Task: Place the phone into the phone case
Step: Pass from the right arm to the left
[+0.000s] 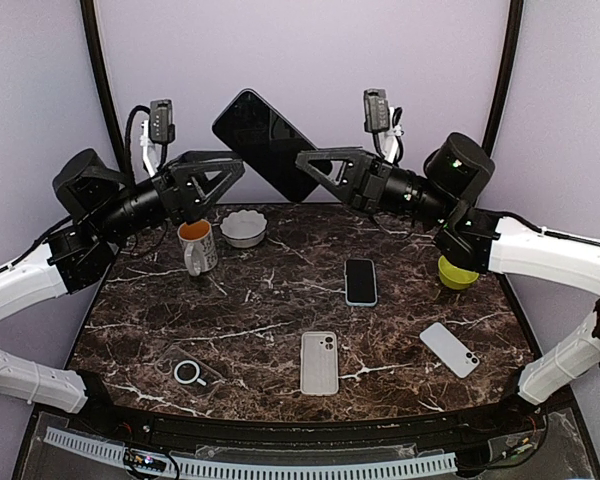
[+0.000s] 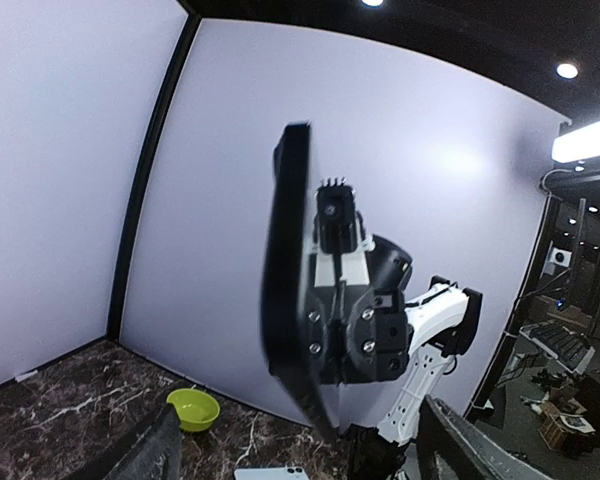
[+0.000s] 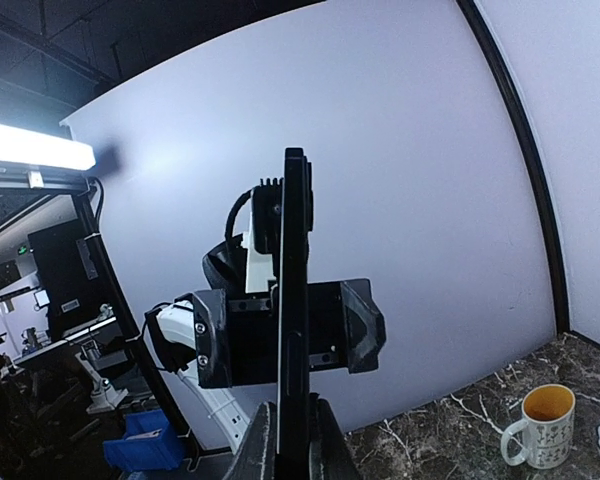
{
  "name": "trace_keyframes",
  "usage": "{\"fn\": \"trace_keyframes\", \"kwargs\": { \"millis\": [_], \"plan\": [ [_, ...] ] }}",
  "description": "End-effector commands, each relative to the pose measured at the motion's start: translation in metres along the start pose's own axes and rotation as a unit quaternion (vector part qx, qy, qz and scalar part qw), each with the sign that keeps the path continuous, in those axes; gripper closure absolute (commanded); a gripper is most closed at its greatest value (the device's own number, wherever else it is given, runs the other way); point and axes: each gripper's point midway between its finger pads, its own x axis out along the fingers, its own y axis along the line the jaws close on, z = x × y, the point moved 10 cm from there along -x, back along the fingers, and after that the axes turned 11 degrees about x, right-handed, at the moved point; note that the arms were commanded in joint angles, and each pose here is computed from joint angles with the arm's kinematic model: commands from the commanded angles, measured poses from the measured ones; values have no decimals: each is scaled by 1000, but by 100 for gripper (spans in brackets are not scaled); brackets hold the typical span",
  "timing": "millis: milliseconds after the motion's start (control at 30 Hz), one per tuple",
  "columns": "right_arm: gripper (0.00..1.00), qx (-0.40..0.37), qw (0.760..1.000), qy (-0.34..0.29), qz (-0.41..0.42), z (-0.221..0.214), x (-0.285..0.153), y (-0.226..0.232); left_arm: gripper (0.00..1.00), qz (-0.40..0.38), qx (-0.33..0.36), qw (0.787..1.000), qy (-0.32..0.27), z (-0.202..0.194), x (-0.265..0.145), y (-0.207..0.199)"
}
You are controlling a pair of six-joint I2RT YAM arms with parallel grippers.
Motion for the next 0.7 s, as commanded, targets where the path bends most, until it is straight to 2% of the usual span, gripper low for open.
{"fn": "trace_keyframes", "kwargs": {
  "millis": [0,67,233,300,433,500,533,567,600,667],
  "plan": [
    [100,-41,997,-30,53,14,-3,22,19,-36,13,996,-79,29,-10,-14],
    [100,-39,997,-22,57,13,-2,21,27,-25,11,997,-78,31,-8,-12],
    [100,-36,997,-9,66,11,2,20,58,-27,8,997,-76,31,-6,-12],
    [100,-34,997,-1,68,10,4,19,60,-29,6,997,-74,30,-5,-11],
    [100,-28,996,16,77,7,8,17,54,-34,7,997,-70,29,-1,-10],
    [100,-28,996,20,81,7,10,17,64,-34,6,997,-69,29,0,-9],
    [100,-29,996,21,81,7,10,17,74,-34,5,997,-69,29,0,-9],
    [100,-29,996,22,80,7,10,17,80,-34,5,997,-69,29,0,-9],
    [100,-30,996,22,79,7,10,16,92,-34,4,997,-67,28,1,-9],
    [100,-31,997,28,68,5,11,14,99,-31,3,998,-63,27,1,-8]
  ]
}}
